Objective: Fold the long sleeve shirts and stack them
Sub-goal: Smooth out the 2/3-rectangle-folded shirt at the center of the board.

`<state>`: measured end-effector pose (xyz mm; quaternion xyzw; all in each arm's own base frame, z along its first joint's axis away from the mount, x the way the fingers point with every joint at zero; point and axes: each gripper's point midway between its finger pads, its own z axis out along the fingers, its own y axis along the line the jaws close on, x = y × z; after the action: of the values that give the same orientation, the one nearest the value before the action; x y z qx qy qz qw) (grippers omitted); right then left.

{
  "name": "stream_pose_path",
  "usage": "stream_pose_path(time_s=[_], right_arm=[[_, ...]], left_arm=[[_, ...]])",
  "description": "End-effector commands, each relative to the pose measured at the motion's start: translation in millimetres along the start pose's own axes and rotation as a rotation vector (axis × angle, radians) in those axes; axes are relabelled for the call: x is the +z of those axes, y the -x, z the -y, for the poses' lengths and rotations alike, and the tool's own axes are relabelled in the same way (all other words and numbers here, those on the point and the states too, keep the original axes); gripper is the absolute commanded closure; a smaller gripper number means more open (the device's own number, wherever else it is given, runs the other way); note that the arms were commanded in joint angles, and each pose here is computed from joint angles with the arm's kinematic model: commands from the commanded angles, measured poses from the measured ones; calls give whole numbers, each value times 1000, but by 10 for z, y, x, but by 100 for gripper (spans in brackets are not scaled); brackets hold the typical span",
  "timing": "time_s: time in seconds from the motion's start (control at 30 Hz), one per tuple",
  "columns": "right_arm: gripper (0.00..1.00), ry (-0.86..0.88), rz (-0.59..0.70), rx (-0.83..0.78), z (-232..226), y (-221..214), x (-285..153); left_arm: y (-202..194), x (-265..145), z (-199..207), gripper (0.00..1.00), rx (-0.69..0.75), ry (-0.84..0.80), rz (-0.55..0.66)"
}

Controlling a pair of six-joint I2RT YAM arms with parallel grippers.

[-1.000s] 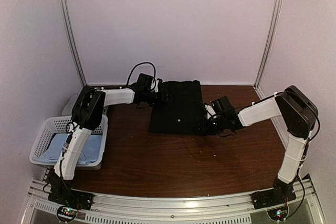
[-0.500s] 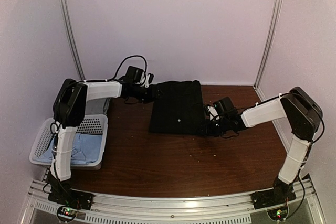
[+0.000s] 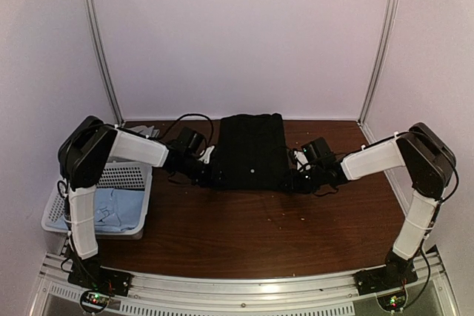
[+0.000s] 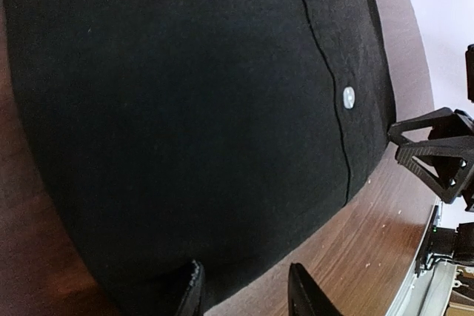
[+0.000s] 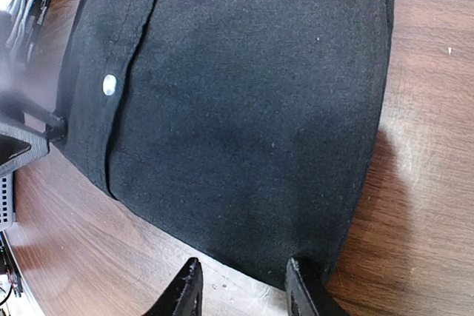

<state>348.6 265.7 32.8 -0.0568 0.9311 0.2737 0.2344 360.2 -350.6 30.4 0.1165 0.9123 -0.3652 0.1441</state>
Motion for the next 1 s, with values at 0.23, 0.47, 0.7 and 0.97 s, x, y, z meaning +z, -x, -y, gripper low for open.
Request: stream_pose_path(time_s=[0.23,0.47,0.7,0.97], right_arm=[[61,-51,-16,29,130,-150,-115],[62,-69,10,59,250,-76,-224],[65,-59,11,78,292,-45,-201],[68,-41,-19,86,282,-98,-132]], left_arm=[[-59,-284,-91,61,-21,90,44],[-142,-417,-268,62,-36,171,43],[-193,-441,-298,62,-38,180,38],[-214,-379,-295,62,-50,155,34]])
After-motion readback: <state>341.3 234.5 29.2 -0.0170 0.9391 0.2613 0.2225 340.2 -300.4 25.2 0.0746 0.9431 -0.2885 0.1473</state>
